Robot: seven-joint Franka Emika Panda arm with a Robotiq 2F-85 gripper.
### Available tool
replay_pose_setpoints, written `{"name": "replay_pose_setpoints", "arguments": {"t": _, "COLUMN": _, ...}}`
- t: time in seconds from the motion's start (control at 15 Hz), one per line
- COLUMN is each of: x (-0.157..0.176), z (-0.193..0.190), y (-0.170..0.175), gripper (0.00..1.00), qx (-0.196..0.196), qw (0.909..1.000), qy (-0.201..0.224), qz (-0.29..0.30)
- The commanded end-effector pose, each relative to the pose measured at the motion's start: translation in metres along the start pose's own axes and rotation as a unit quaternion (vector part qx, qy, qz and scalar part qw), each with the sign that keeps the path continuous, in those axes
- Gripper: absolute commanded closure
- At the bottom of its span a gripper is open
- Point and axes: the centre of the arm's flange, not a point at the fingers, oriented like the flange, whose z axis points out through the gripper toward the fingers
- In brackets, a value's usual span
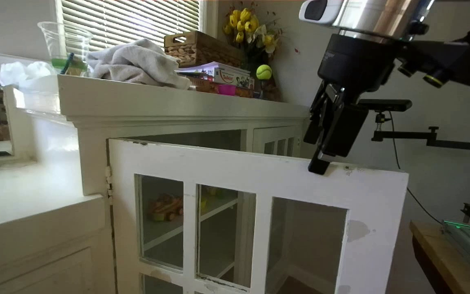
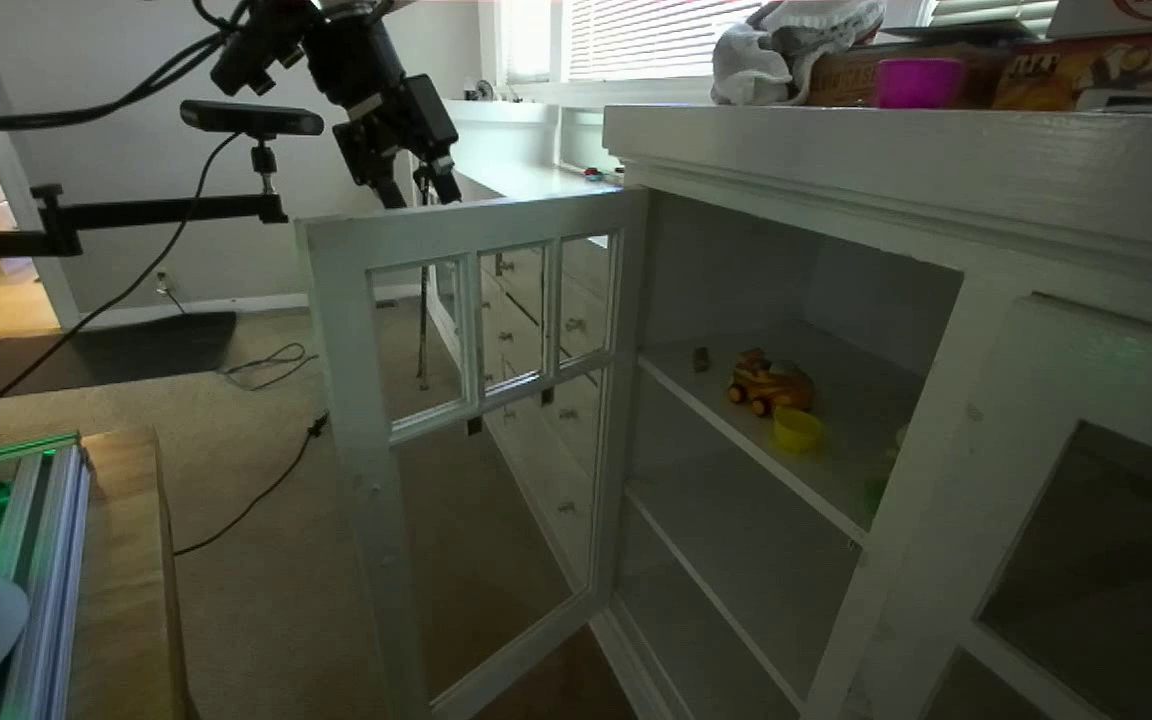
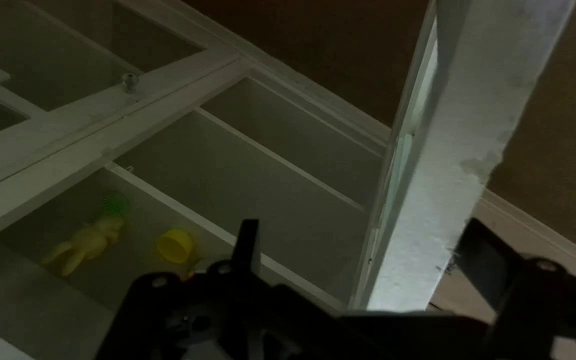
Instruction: Close the left cabinet door
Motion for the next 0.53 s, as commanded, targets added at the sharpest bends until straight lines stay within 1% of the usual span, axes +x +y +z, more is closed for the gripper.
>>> {"name": "replay_pose_setpoints", "arguments": {"t": 0.0, "x": -0.002, "z": 0.013, "y": 0.024, "gripper": 0.00, "qx": -0.017, "qw": 0.9998, "qy": -0.004, "qz": -0.012}}
{"name": "replay_pose_setpoints", "arguments": {"t": 0.47, "x": -0.003, "z": 0.036, "y": 0.060, "gripper": 0.00, "qx": -0.018, "qw": 0.9993, "qy": -0.029, "qz": -0.014}}
